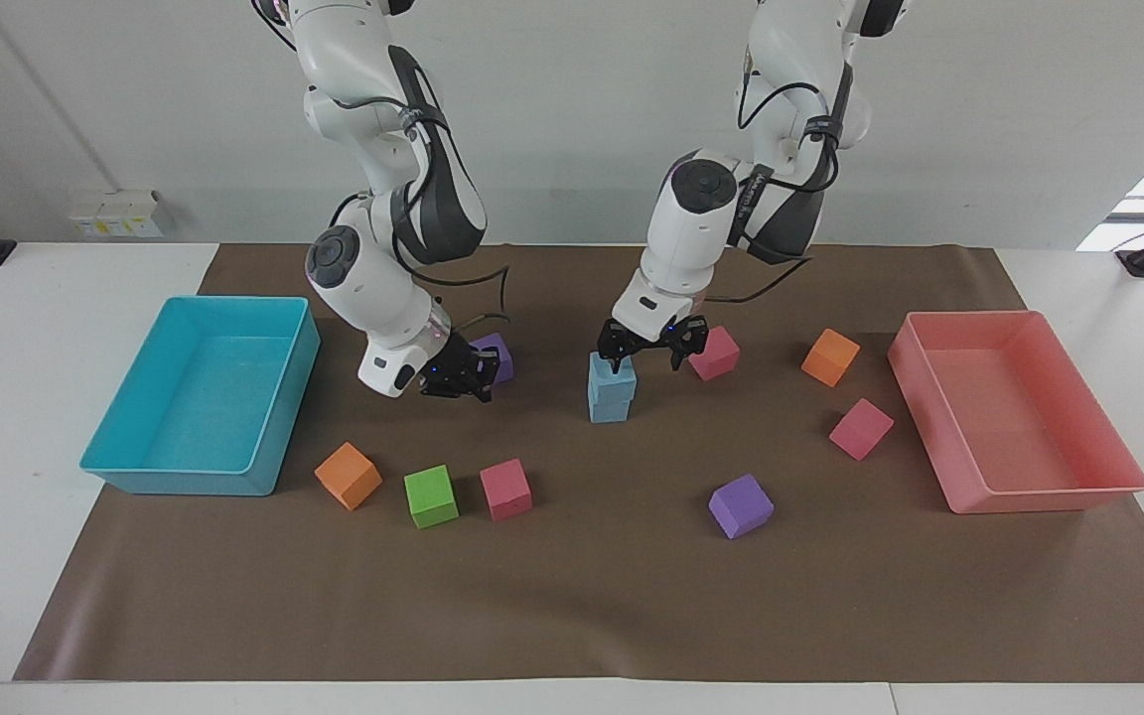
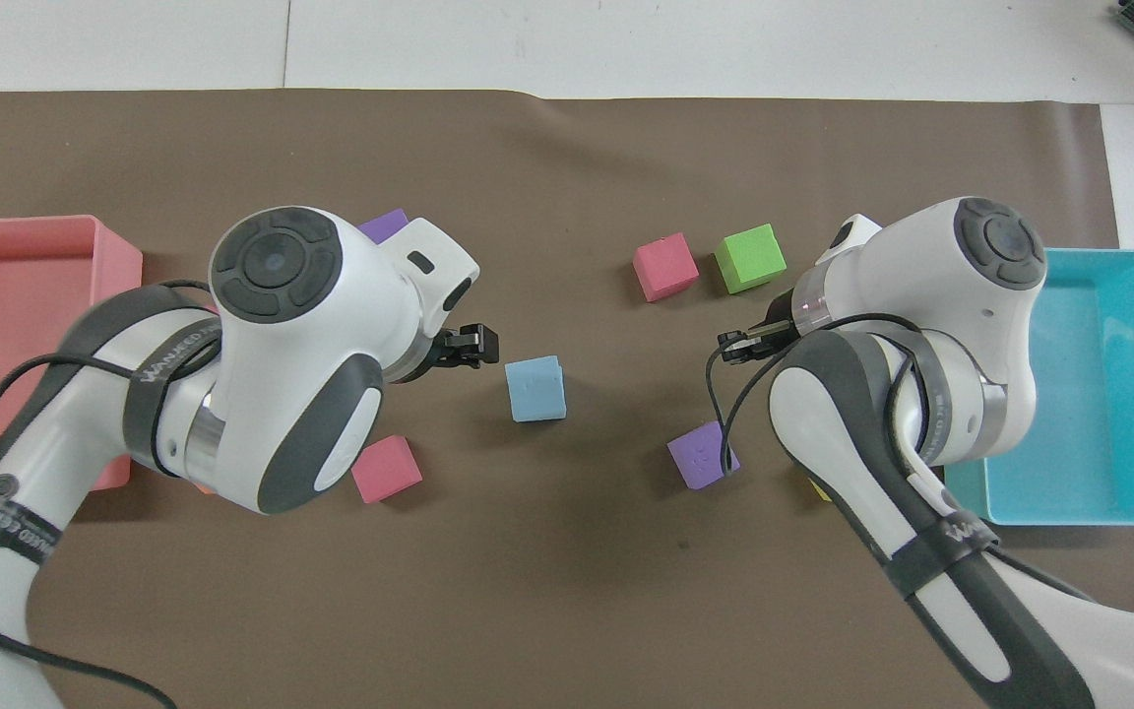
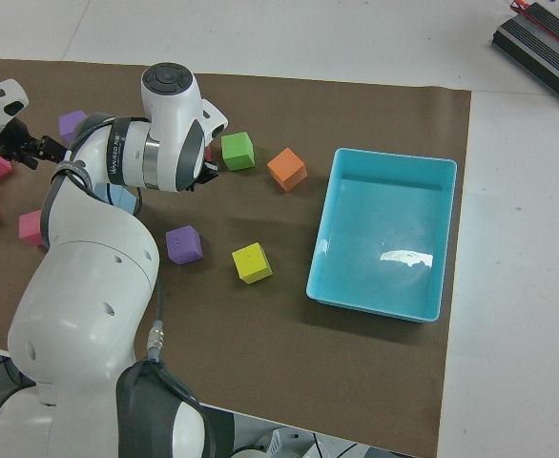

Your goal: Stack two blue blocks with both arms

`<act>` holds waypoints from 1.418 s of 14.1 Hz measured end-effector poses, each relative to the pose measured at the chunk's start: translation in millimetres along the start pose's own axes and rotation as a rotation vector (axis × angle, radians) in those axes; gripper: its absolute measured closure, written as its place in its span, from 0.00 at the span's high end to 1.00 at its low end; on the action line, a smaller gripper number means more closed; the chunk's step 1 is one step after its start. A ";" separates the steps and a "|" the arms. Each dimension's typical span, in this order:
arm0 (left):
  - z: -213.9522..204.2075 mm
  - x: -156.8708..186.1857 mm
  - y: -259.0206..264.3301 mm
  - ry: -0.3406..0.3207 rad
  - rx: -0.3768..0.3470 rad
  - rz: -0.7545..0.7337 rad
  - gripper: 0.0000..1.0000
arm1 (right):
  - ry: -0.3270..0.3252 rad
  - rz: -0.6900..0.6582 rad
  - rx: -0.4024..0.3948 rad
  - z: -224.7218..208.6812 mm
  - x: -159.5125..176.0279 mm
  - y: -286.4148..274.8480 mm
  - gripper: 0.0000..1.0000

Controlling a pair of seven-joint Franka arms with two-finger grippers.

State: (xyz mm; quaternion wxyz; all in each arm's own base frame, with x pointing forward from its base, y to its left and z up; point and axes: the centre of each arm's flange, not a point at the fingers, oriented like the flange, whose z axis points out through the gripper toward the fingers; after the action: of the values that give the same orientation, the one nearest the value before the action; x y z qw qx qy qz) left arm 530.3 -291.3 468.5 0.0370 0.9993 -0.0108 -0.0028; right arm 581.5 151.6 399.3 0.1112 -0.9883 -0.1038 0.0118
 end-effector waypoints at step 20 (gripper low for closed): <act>-143.5 8.5 -178.1 -0.078 0.024 0.232 1.00 | 0.036 0.193 -0.205 -218.1 -42.5 85.7 1.00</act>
State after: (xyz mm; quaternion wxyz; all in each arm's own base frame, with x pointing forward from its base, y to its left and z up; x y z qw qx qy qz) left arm 543.5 -103.3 598.3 0.0247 0.9908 -0.1279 -0.0371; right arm 567.4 13.7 592.9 0.0098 -0.9999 -0.0068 -0.0060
